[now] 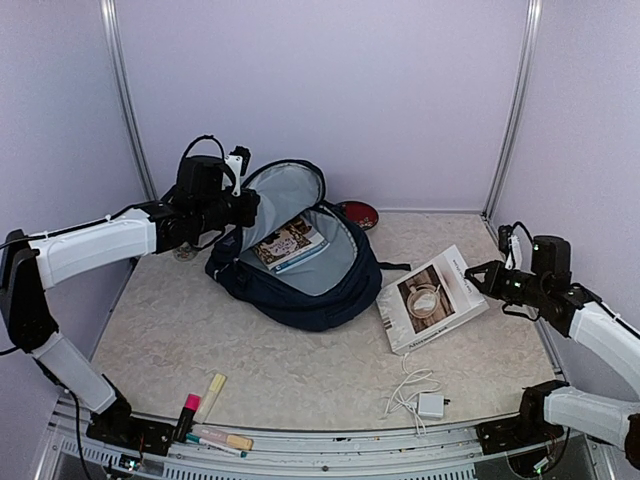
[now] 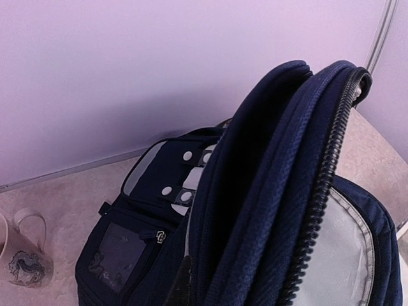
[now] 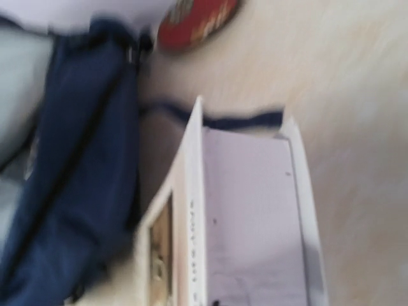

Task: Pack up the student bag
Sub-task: Place the book in the largest pocket of the bag.

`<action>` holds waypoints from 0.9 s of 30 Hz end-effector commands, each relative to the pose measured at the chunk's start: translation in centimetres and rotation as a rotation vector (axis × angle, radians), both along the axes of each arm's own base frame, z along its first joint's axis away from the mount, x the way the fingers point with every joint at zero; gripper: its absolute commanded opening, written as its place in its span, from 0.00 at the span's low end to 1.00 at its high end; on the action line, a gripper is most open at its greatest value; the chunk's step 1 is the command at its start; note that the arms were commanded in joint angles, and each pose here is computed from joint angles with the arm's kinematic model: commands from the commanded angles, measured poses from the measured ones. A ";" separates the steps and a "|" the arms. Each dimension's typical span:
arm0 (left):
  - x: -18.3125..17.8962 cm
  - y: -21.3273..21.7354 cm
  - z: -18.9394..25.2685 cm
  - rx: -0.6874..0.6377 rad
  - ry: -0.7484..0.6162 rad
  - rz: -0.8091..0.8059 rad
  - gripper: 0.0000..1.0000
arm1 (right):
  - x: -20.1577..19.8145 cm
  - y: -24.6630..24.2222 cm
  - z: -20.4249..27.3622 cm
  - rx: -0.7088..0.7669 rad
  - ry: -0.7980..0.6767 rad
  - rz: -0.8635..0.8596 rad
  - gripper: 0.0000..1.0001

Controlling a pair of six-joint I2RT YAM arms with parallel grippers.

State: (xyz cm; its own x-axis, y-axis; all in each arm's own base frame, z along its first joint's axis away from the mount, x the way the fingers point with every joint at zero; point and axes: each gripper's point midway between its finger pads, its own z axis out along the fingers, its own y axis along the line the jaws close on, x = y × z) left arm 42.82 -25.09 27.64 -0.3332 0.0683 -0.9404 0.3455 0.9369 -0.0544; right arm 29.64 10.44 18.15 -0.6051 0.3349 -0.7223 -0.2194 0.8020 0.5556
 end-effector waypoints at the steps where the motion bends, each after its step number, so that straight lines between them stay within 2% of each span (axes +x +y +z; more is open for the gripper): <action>1: -0.8 -1.2 4.9 -0.102 -0.123 -0.009 0.00 | 1.1 -2.2 4.8 -0.064 -0.134 -0.094 0.00; 7: -1.1 -3.0 3.6 -0.076 -0.108 -0.034 0.00 | 0.7 -2.1 4.4 -0.064 -0.108 -0.087 0.00; 14: -1.6 -5.3 1.7 -0.041 -0.073 -0.075 0.00 | 1.9 -1.6 10.3 -0.041 -0.219 -0.066 0.00; 22: -2.7 -7.1 0.7 -0.037 -0.056 -0.106 0.00 | 1.3 0.9 15.3 0.226 -0.301 -0.010 0.00; 27: -3.3 -8.4 1.6 -0.055 -0.064 -0.121 0.00 | 1.1 5.6 16.7 0.374 -0.326 0.070 0.00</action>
State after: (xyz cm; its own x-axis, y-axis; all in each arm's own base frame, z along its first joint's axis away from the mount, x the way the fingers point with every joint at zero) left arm 39.74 -30.93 24.57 -0.3519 0.1689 -0.9207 0.4249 0.9052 0.0037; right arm 31.19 12.57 31.25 -0.4217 0.4863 -0.7653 -0.3641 0.6822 0.6341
